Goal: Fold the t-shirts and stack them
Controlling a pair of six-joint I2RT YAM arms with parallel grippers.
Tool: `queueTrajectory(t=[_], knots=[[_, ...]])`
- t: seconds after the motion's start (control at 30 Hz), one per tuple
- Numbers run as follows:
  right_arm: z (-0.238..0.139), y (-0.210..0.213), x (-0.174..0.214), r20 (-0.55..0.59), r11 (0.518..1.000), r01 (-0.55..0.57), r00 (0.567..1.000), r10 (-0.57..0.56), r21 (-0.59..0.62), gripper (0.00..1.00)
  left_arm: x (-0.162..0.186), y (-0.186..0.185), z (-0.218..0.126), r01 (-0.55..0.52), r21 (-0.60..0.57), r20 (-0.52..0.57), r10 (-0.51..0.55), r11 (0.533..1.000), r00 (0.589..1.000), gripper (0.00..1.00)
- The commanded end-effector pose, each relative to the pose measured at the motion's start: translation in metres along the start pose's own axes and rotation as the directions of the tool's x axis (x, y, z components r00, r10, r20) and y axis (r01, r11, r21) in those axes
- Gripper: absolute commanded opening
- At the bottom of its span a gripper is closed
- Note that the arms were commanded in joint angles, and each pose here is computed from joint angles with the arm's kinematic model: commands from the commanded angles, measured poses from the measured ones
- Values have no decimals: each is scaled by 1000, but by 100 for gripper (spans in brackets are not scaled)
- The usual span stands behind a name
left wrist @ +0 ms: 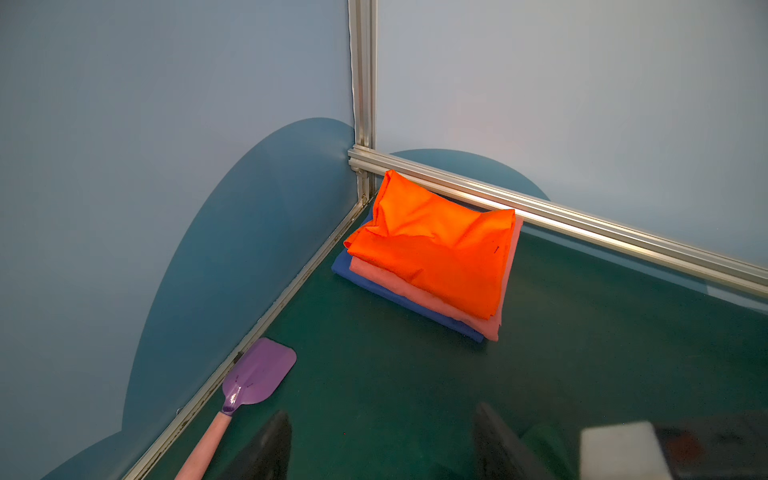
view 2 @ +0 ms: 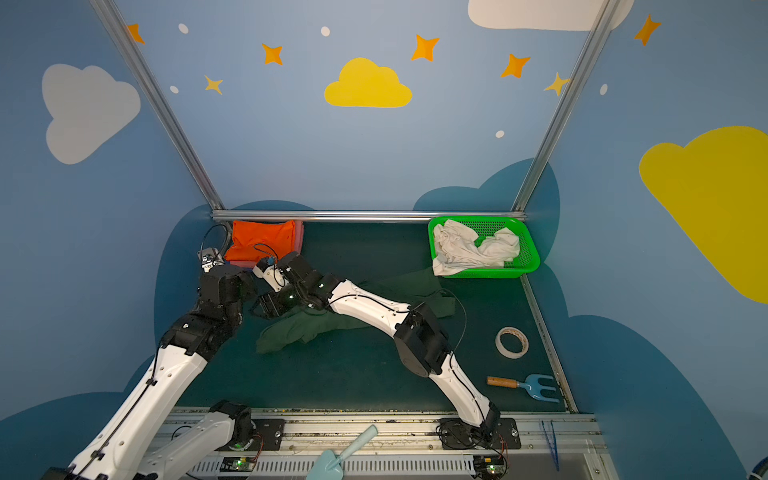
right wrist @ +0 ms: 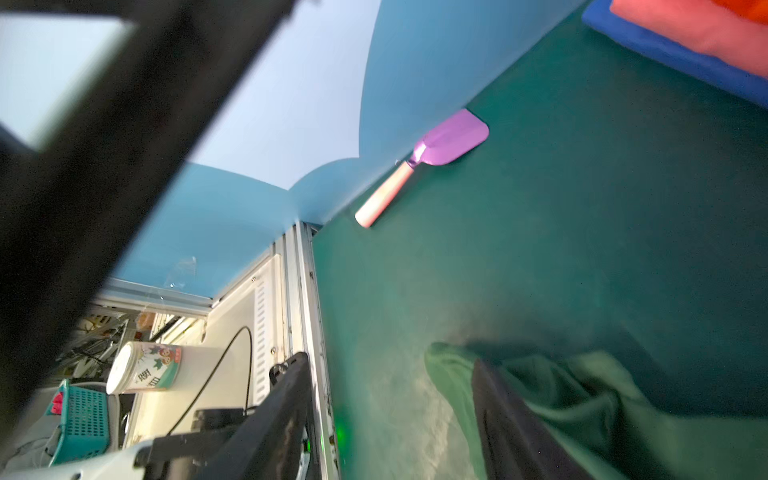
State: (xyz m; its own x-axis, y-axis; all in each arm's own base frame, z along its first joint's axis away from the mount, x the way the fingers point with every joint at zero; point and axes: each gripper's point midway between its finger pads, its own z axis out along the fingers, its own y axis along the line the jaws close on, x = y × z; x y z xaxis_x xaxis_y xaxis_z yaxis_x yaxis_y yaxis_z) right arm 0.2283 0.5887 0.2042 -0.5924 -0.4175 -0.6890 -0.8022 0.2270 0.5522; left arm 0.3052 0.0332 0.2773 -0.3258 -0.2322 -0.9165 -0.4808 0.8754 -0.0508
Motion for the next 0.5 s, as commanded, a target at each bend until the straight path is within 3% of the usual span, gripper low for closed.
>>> queueTrajectory(t=[0.0, 0.17, 0.27, 0.37, 0.47], knots=[[-49, -3, -19, 54, 999, 25, 998, -27, 46, 64, 9, -6, 4, -16, 34, -24, 17, 999, 1000, 71], [-116, -54, -10, 101, 976, -58, 994, 38, 208, 64, 34, -44, 11, -32, 205, -149, 63, 978, 987, 72], [-166, -98, 10, 104, 916, -120, 991, 87, 384, 64, 54, -70, 17, 19, 277, -276, 61, 961, 959, 72], [-221, -144, 46, 101, 795, -208, 978, 183, 570, 64, 76, -95, 27, 47, 326, -396, 91, 944, 914, 73], [-279, -184, 86, 132, 635, -280, 953, 271, 720, 64, 93, -103, 38, 2, 313, -481, 156, 950, 863, 74]])
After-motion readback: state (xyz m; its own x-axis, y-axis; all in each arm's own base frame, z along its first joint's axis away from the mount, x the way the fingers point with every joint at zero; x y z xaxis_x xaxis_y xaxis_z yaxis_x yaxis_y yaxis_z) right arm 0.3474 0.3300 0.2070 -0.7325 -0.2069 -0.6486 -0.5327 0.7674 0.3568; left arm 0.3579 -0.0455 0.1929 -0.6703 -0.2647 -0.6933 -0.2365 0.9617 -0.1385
